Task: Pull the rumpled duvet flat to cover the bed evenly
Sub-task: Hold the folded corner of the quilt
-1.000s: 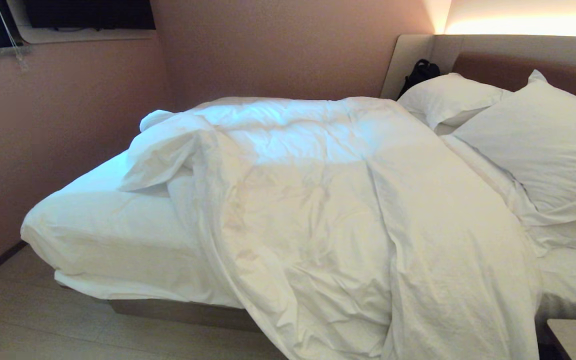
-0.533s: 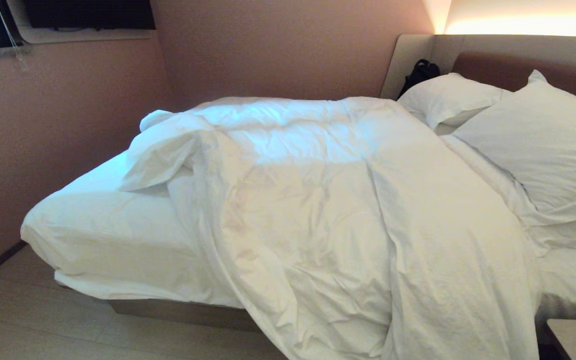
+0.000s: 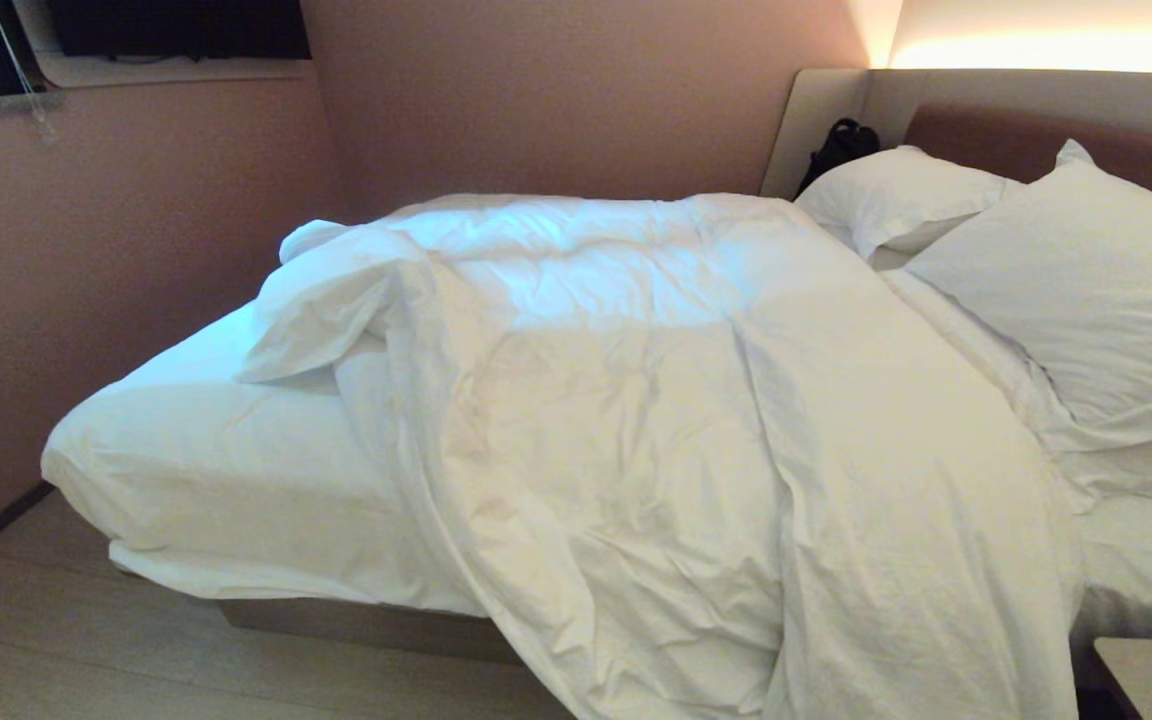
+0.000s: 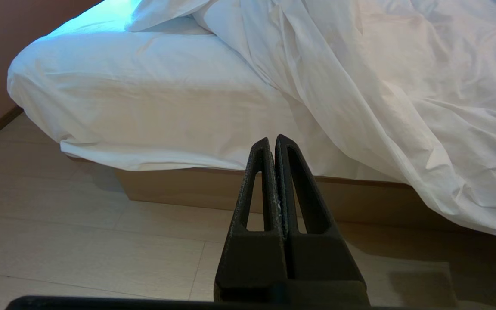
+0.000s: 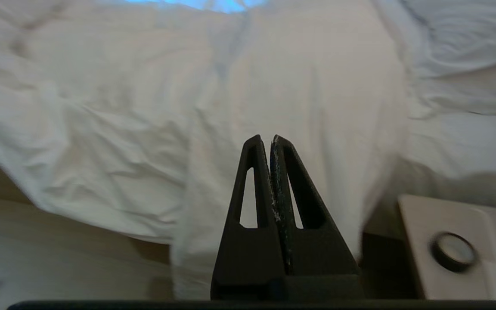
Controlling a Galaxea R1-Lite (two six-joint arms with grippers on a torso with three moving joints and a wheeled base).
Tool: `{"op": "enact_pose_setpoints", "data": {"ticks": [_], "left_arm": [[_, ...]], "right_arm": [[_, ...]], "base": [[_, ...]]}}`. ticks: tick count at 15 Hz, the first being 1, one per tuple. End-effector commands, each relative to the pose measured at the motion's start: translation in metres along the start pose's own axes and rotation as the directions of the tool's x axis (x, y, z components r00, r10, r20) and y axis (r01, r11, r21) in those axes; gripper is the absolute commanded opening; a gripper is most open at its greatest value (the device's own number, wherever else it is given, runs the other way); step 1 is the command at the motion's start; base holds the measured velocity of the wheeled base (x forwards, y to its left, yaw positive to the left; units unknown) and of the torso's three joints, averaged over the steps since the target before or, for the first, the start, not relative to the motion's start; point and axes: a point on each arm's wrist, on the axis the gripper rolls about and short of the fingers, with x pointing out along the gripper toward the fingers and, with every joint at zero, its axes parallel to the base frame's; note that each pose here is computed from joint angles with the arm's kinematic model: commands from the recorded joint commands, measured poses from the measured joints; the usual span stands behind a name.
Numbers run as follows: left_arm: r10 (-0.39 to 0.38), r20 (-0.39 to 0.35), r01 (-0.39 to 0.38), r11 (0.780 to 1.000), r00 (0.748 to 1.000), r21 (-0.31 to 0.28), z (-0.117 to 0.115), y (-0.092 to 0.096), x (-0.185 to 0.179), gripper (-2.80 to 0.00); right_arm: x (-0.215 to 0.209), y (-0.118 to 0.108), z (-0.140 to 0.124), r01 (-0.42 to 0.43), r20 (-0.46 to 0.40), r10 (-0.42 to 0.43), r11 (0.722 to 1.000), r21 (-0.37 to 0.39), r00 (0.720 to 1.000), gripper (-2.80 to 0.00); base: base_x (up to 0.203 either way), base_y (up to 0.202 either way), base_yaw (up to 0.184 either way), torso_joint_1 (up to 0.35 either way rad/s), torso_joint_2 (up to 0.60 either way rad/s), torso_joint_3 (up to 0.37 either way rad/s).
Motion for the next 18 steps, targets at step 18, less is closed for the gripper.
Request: {"op": "enact_pose_setpoints", "data": {"ticks": [18], "left_arm": [[0.0, 0.0, 0.0, 1.0, 1.0, 0.0, -0.0001, 0.0, 0.0, -2.8]], "right_arm": [[0.0005, -0.0011, -0.0035, 0.057, -0.022, -0.056, 0.996, 0.062, 0.998, -2.8]], "base": [[0.0, 0.0, 0.0, 0.0, 0.0, 0.0]]}}
